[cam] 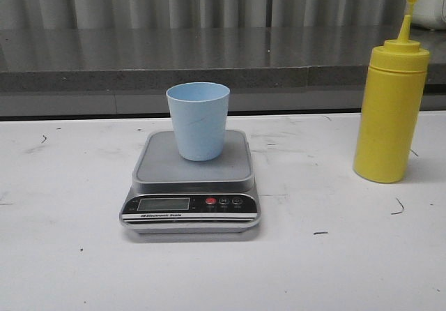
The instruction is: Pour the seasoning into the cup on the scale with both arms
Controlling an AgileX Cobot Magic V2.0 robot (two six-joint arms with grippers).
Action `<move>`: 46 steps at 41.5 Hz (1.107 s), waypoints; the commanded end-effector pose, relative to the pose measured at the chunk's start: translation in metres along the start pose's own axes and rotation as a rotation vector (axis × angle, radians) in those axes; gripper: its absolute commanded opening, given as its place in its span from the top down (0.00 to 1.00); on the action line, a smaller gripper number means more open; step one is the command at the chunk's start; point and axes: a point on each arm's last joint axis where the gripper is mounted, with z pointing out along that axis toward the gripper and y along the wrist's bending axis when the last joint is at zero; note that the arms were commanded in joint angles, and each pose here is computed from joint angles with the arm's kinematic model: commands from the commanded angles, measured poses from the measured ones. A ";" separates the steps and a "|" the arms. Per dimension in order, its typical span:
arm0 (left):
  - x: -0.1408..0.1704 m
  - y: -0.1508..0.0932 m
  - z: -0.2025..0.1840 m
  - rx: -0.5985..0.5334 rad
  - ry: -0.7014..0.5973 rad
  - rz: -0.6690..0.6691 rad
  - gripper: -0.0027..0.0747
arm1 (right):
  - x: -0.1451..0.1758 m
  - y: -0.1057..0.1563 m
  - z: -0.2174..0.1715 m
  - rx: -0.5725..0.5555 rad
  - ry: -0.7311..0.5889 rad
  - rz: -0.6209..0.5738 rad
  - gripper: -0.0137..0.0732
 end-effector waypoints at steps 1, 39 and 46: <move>-0.004 0.000 -0.002 0.006 -0.095 -0.013 0.99 | -0.009 -0.001 -0.002 0.020 -0.189 -0.011 0.98; -0.004 0.000 -0.002 0.006 -0.095 -0.013 0.99 | 0.013 -0.002 0.001 0.034 -0.131 0.076 0.98; -0.004 0.000 -0.002 0.006 -0.095 -0.013 0.99 | 0.013 -0.002 0.001 0.034 -0.131 0.076 0.98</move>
